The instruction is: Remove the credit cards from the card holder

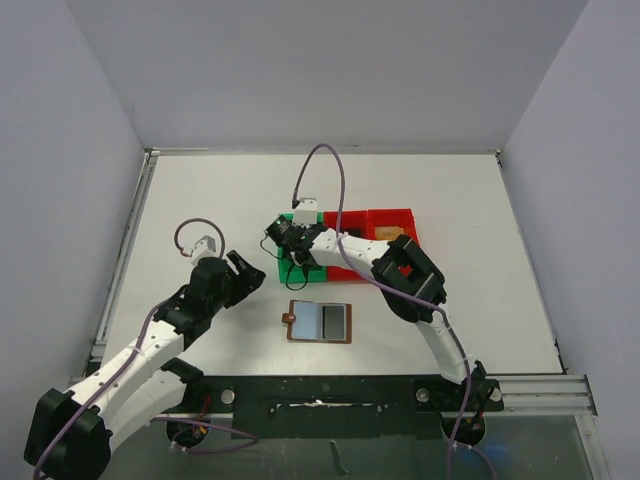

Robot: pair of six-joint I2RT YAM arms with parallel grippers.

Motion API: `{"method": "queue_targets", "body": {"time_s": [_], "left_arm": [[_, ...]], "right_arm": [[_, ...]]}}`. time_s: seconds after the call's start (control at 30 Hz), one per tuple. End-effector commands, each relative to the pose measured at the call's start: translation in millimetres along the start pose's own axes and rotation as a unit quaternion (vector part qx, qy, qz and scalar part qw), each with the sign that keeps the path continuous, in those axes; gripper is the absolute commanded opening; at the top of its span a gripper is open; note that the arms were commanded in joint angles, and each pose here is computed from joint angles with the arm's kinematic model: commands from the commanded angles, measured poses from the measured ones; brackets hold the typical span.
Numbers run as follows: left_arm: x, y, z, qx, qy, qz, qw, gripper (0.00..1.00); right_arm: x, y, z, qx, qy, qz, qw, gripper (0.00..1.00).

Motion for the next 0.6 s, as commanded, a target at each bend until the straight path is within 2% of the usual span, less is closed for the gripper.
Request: {"method": "queue_targets", "body": {"time_s": [0.0, 0.2, 0.57], "left_arm": [[11.0, -5.2, -9.3, -0.023, -0.012, -0.024, 0.999, 0.63], [11.0, -6.7, -10.2, -0.027, -0.013, -0.022, 0.999, 0.63], [14.7, -16.5, -11.8, -0.036, -0.017, -0.032, 0.999, 0.63]], "right_arm": [[-10.9, 12.8, 0.3, -0.003, 0.028, 0.037, 0.999, 0.50], [-2.5, 5.0, 5.8, 0.012, 0.029, 0.031, 0.999, 0.50], [50.9, -53.4, 21.0, 0.100, 0.008, -0.011, 0.995, 0.52]]}}
Point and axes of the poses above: each gripper's point midway between its finger pads, its own y axis out along the fingers, its own z axis along the line the jaws close on, x = y × z, the point moved 9 cm from there along -y, back along the fingers, and after that the axes turned 7 degrees about y, right-handed, at the moved point
